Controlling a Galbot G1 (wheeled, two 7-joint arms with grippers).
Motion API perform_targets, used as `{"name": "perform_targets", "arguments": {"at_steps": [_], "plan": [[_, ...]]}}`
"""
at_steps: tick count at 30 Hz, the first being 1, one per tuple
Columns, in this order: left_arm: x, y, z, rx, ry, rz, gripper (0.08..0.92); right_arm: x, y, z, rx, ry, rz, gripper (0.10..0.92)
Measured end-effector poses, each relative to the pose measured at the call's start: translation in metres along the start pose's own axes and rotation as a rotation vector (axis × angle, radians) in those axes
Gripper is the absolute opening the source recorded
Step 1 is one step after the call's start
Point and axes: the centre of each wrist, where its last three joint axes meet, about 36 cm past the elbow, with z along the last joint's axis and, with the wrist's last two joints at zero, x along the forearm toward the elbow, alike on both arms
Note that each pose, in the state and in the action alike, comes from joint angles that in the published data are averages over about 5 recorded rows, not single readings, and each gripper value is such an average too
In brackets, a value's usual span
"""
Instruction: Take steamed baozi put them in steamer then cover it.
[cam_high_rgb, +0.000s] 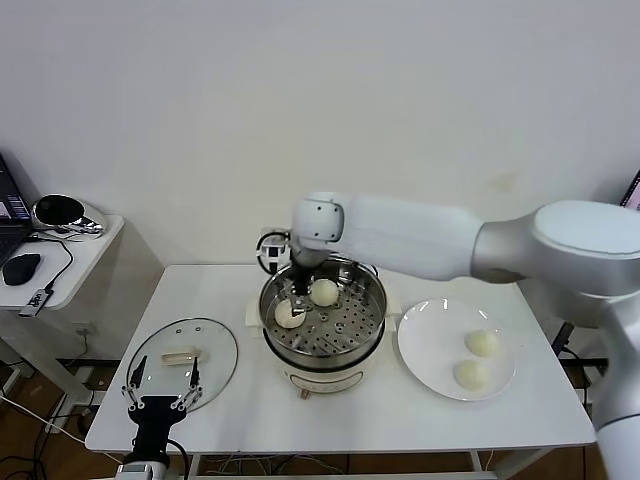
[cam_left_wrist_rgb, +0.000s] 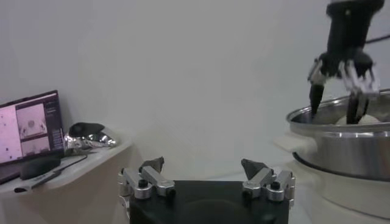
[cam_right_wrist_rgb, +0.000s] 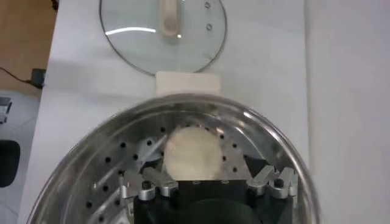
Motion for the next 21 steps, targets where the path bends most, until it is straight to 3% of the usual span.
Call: {"name": "perform_targets", "arguments": {"at_steps": [10,21], "plan": [[-0.001,-0.003,0.0,-0.01,-0.003,0.022,0.823,0.062,0.028,0.117,0.054,0.071,-0.018,0.823],[0.001,-0.006,0.004,-0.02,0.008,0.029,0.823,0.061,0.092,0.242,0.031,0.142,-0.034,0.823]]}}
